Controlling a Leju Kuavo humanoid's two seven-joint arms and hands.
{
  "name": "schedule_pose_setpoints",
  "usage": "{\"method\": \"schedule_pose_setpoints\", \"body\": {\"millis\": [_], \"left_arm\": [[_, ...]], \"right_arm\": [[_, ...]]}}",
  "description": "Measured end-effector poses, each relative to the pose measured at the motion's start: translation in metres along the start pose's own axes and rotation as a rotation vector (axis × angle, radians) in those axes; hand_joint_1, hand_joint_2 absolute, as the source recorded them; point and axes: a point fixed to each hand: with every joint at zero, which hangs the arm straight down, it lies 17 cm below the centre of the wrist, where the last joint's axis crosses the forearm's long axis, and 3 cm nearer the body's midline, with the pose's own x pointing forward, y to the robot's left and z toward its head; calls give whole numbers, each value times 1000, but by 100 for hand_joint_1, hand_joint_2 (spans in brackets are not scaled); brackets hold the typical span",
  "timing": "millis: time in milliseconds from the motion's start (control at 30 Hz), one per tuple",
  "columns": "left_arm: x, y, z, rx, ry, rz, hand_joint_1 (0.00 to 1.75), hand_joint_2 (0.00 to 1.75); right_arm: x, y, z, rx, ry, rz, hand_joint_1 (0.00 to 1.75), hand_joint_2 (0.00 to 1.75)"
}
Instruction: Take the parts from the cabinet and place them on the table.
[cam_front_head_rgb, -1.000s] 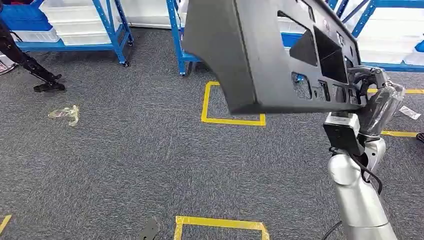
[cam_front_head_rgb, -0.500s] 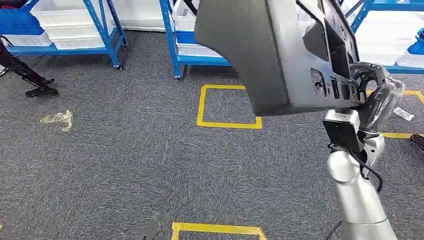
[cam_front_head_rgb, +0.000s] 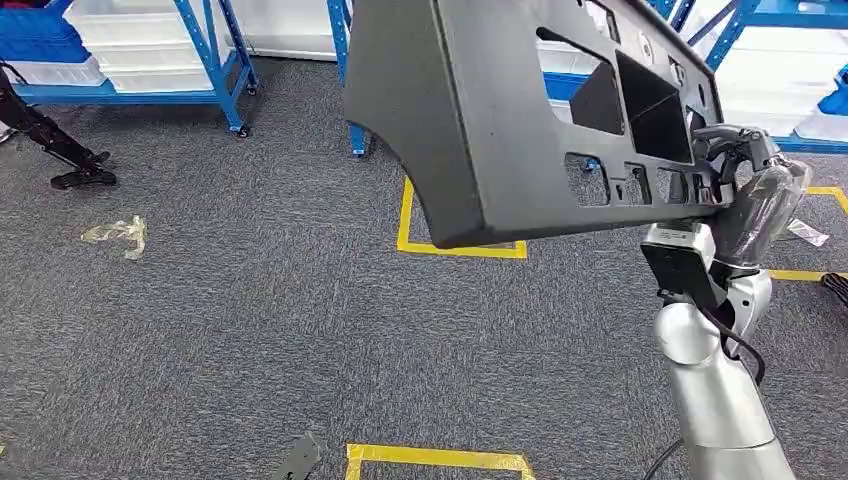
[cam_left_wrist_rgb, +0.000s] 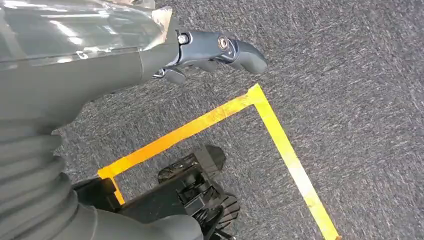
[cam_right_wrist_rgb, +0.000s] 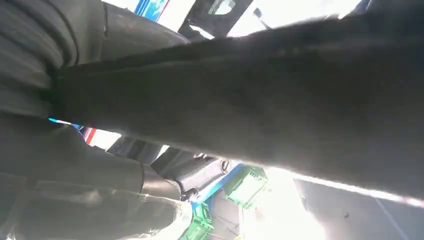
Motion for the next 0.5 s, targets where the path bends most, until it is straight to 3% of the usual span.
{"method": "schedule_pose_setpoints", "body": {"millis": [500], "left_arm": [[2,-3,0,-4,-3,2,0,175]], "right_arm": [[0,0,0,0,-1,2,175,175]]}}
